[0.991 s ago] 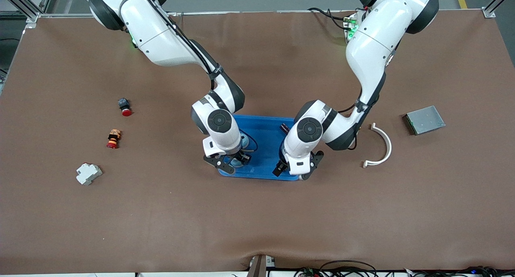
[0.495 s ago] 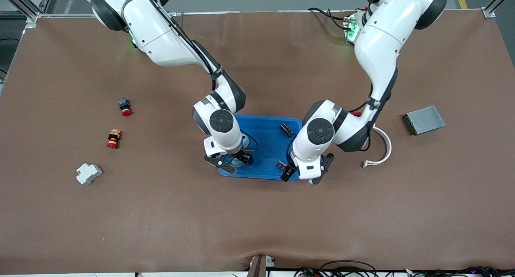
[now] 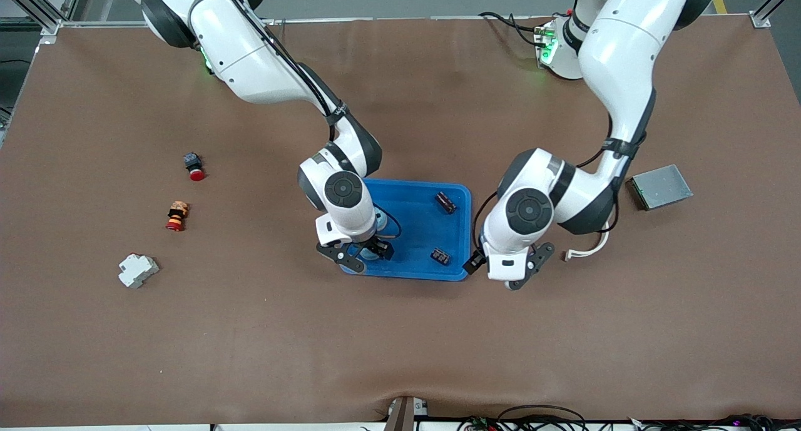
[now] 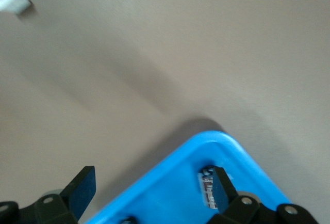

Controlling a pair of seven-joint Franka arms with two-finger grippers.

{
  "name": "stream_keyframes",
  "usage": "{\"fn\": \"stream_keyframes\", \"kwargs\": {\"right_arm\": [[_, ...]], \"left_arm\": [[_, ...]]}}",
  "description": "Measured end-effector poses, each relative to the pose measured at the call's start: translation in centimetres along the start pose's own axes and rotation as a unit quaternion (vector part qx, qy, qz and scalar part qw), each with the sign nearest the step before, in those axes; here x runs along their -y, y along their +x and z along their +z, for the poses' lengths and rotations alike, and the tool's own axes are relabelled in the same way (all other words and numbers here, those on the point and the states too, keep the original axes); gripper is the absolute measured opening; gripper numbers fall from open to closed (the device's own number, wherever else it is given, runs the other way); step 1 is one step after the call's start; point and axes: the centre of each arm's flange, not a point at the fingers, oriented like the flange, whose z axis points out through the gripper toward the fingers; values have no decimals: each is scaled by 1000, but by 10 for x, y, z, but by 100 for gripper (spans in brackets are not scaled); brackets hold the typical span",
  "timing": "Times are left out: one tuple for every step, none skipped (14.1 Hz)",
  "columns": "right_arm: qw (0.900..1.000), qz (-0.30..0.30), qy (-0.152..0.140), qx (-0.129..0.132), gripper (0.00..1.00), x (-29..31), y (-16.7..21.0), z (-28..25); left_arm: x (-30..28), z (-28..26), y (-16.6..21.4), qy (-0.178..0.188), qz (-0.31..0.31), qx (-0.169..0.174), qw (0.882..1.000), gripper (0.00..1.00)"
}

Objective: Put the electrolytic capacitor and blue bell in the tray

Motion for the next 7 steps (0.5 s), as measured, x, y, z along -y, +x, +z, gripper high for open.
{"fn": "stream_keyframes", "kwargs": {"right_arm": [[1000,1,-3,1,100,0,2,-4],[1000,4,-9,2,100,-1,6,-9],[1000,9,-17,5,100,-4,12,-16],[1000,15,-20,7,100,-6,22,-25],[1000,22,-20,8,100,-9,33,-37],[999,27,-20,12,100,-13,45,-50],[999,24,-21,15,100,-18,59,-62]], "left_arm": [[7,-6,8,8,14,2,1000,100],[13,-10,16,15,23,4,1000,100],[19,-15,24,18,32,5,999,100],[25,-18,33,20,43,6,999,100],[33,-21,41,22,58,7,998,100],[42,-23,49,25,77,9,997,100],[53,-26,56,29,97,11,995,100]]}}
